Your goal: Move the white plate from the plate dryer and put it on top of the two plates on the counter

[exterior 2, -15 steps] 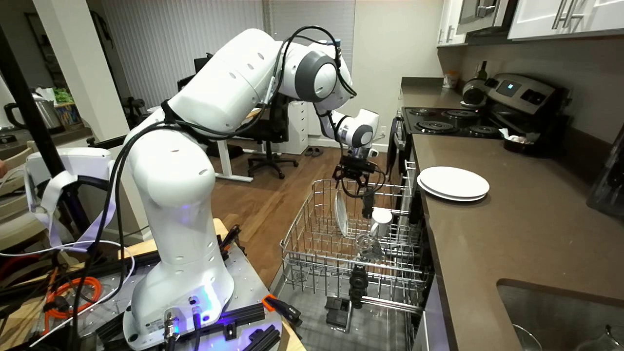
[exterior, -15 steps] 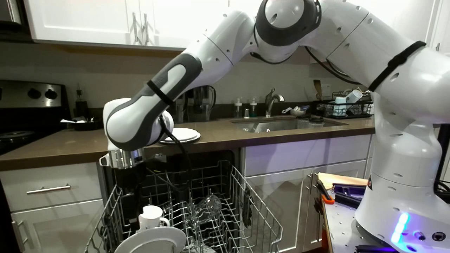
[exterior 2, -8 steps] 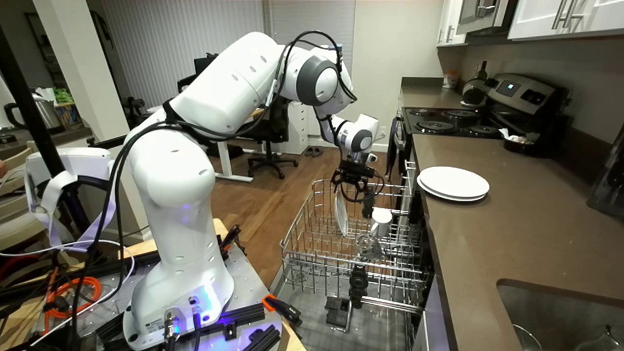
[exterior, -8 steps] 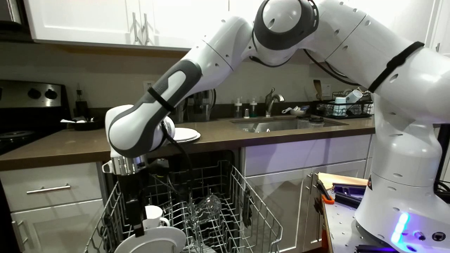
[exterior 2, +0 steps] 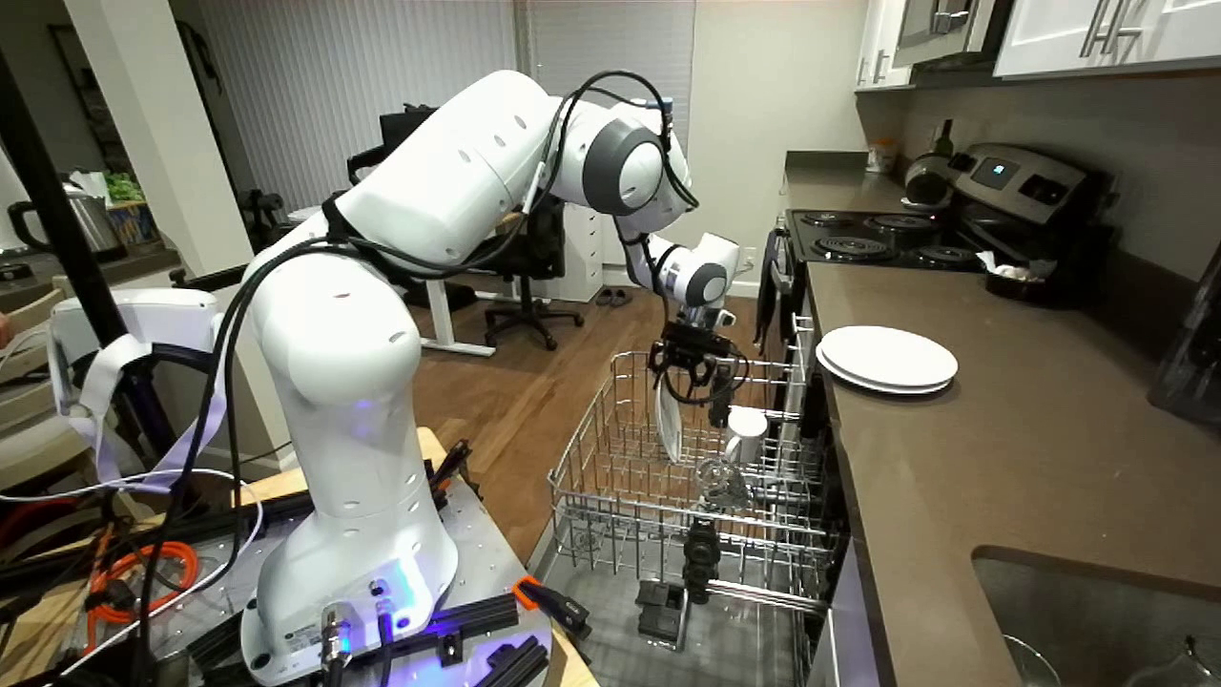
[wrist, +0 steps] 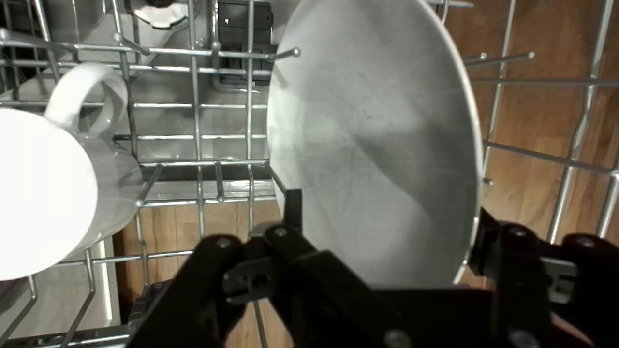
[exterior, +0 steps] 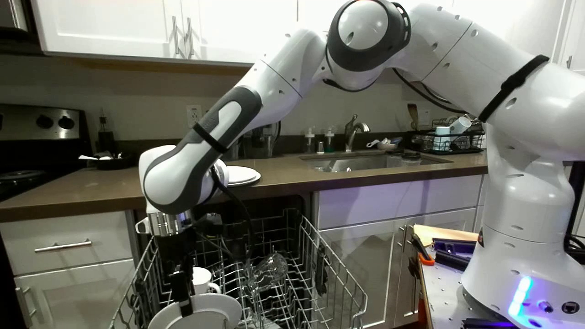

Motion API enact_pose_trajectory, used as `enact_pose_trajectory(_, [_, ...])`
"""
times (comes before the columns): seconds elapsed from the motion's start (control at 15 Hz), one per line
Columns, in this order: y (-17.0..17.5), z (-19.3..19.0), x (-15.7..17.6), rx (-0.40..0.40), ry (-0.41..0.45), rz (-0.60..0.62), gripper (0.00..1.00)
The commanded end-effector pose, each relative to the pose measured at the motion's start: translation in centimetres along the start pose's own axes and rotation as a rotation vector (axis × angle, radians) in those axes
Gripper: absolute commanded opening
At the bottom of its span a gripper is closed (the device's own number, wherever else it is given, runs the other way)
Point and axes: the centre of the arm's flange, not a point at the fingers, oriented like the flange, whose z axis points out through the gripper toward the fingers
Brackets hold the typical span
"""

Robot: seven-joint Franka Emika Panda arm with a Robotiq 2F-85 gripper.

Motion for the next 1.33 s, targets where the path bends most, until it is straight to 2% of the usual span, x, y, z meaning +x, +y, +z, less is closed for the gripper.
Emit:
enact_pose_trajectory(0.0, [0.41, -0.1, 0.12, 0.002, 0.0, -0.035, 0.47])
enact_pose_trajectory(0.4, [0.3, -0.25, 0.09, 0.002, 0.003, -0.037, 0.07])
enact_pose_trajectory(0.53, [0.2, -0.39, 0.04, -0.001, 0.005, -0.037, 0.04])
enact_pose_trajectory(0.6, [0.24, -0.57, 0.06, -0.004, 0.007, -0.037, 0.06])
enact_pose_trajectory(0.67, [0.3, -0.6, 0.05, -0.004, 0.008, -0.036, 0.18])
enact_pose_trajectory(0.73, [0.3, -0.59, 0.05, -0.005, 0.007, -0.035, 0.21])
enact_pose_trajectory(0.8, [0.25, -0.64, 0.04, -0.007, 0.006, -0.034, 0.43])
enact_pose_trajectory(0.93, [0.18, -0.71, -0.04, -0.009, 0.005, -0.035, 0.55])
enact_pose_trajectory(1.0, [0.04, -0.33, 0.16, -0.003, 0.006, -0.01, 0.35])
enact_pose_trajectory(1.2, [0.03, -0.33, 0.16, -0.003, 0.006, -0.01, 0.54])
enact_pose_trajectory(1.27, [0.03, -0.33, 0.16, -0.003, 0.006, -0.01, 0.55])
